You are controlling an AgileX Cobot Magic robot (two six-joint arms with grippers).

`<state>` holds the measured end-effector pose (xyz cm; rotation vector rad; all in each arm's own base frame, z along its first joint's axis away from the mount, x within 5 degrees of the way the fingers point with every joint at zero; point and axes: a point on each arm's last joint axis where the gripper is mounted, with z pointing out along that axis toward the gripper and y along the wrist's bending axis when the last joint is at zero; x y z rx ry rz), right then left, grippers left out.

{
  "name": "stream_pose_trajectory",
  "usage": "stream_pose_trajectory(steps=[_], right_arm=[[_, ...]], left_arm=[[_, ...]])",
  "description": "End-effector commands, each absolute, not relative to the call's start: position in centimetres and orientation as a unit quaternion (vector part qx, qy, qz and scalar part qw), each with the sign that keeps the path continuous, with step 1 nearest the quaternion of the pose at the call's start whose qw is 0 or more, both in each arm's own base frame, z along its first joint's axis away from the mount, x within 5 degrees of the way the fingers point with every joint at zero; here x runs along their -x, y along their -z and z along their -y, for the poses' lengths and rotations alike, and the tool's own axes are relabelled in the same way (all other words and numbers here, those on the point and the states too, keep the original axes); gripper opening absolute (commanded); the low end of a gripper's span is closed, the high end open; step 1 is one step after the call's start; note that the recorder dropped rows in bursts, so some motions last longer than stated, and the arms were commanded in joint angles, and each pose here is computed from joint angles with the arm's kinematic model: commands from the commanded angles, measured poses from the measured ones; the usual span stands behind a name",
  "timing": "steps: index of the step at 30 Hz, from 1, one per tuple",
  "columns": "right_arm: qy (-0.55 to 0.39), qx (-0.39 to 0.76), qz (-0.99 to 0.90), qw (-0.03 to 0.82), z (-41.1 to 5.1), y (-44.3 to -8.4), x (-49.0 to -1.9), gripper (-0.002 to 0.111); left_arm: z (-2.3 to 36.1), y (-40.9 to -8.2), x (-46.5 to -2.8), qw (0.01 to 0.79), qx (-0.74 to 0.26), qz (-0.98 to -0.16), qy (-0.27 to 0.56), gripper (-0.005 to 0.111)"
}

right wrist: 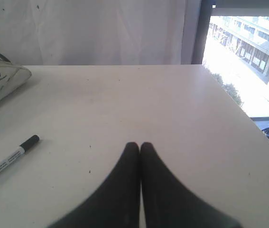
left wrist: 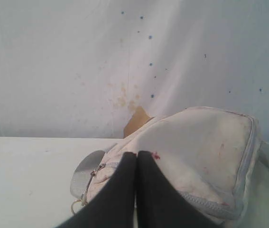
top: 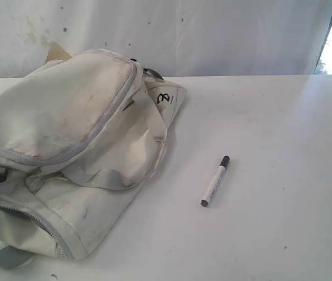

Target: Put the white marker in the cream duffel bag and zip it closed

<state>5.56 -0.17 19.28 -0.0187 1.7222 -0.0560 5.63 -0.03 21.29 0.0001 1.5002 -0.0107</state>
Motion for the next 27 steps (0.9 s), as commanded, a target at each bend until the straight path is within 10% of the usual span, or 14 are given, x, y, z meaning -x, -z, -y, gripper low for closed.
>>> stream_pose_trajectory(steps=[1, 27], right_arm=[[0.026, 0.005, -0.759, 0.651, 0.2, -19.1, -5.5, 0.0], [0.027, 0.006, -0.681, 0.731, 0.2, -22.6, -5.3, 0.0]], left_arm=[[0.1, -21.2, -5.6, 0.731, 0.003, -0.682, 0.011, 0.0], [0.0, -23.5, -5.2, 0.749, 0.004, -0.663, 0.012, 0.0]])
